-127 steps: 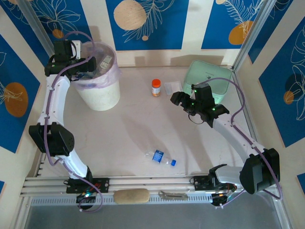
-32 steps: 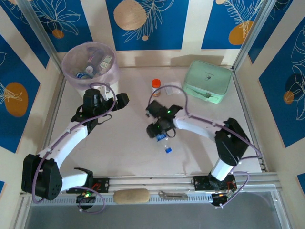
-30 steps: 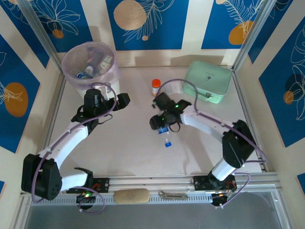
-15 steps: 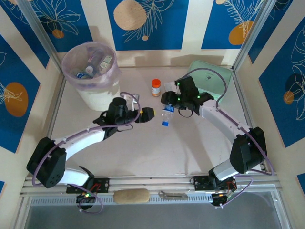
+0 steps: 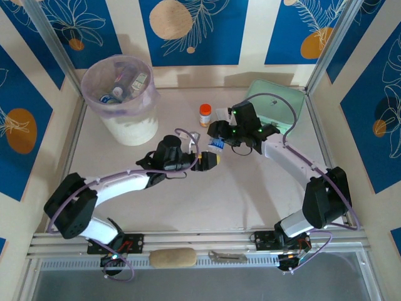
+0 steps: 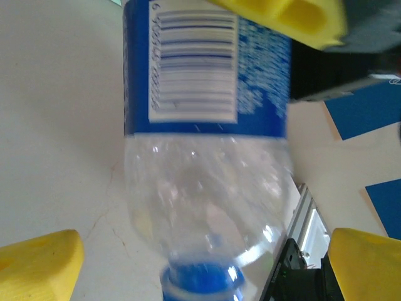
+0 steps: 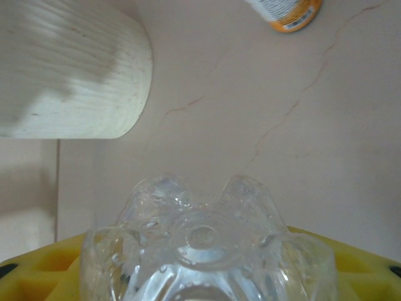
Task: Put the plastic bottles in the bin
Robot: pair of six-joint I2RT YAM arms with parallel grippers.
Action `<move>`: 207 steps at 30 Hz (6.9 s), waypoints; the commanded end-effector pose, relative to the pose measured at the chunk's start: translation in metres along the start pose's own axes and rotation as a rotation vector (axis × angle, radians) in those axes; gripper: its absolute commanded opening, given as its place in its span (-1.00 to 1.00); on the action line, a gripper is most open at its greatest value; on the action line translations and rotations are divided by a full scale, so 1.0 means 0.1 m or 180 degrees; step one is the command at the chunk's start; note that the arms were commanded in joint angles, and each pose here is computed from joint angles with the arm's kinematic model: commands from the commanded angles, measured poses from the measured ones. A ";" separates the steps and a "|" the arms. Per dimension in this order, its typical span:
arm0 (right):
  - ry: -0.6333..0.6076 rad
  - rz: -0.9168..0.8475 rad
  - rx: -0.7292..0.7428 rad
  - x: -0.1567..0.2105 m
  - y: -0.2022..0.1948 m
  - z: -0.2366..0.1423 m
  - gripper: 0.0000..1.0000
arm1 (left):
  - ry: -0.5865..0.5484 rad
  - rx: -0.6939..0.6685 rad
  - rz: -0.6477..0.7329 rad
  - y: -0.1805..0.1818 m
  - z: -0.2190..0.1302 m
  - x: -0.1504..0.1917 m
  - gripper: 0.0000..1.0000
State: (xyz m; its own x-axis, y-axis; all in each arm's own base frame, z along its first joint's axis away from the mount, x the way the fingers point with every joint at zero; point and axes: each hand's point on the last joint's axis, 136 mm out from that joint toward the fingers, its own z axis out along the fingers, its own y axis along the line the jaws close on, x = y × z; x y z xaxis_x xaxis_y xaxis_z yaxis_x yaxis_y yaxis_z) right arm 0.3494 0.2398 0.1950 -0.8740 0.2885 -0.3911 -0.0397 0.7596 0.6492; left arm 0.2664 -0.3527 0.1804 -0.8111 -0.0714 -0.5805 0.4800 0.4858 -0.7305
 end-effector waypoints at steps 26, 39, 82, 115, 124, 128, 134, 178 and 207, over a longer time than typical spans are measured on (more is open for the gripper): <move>0.0041 0.0131 -0.0221 0.22 0.20 -0.06 0.02 | -0.0143 0.0174 0.0284 -0.17 0.16 -0.25 -0.12; -0.0189 0.0265 -0.0167 0.02 0.04 -0.23 0.57 | -0.0171 0.0003 -0.0045 0.18 0.15 -0.14 -0.24; -0.0059 0.0632 0.0121 0.21 -0.51 0.04 0.62 | -0.1610 -0.2514 0.1104 0.78 -3.14 -2.87 -0.28; -0.0139 0.0592 0.0162 0.19 -0.50 -0.09 0.61 | -0.1440 -0.2701 0.0562 1.57 -3.31 -3.24 0.99; -0.0149 0.0564 0.0238 0.20 -0.58 -0.07 0.61 | -0.1794 -0.2510 0.0619 1.14 -3.41 -3.07 0.99; -0.0232 0.0539 0.0363 0.13 -0.70 -0.12 0.62 | -0.1963 -0.2398 0.0561 1.00 -3.41 -2.82 0.99; -0.0464 0.0340 0.0613 -0.06 -0.90 -0.21 0.64 | -0.2065 -0.2238 0.0285 1.03 -3.25 -2.22 0.99; -0.1420 -0.1456 0.1690 -0.77 -2.07 -0.36 0.81 | -0.1185 -0.3687 0.1338 2.70 -2.21 -0.88 0.99; -0.2181 -0.1330 0.1530 -0.68 -2.45 -0.47 0.98 | -0.1632 -0.3595 0.1539 2.88 -2.24 -0.77 0.99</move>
State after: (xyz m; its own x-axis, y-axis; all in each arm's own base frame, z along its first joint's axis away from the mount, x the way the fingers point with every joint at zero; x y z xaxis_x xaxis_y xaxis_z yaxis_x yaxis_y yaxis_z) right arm 0.3889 0.0042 0.0782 -0.4092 0.0979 -0.9072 0.0590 0.9950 0.0808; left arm 0.3853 -0.0135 0.0822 -0.3479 0.1287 -0.9287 -0.0409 0.9875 0.1522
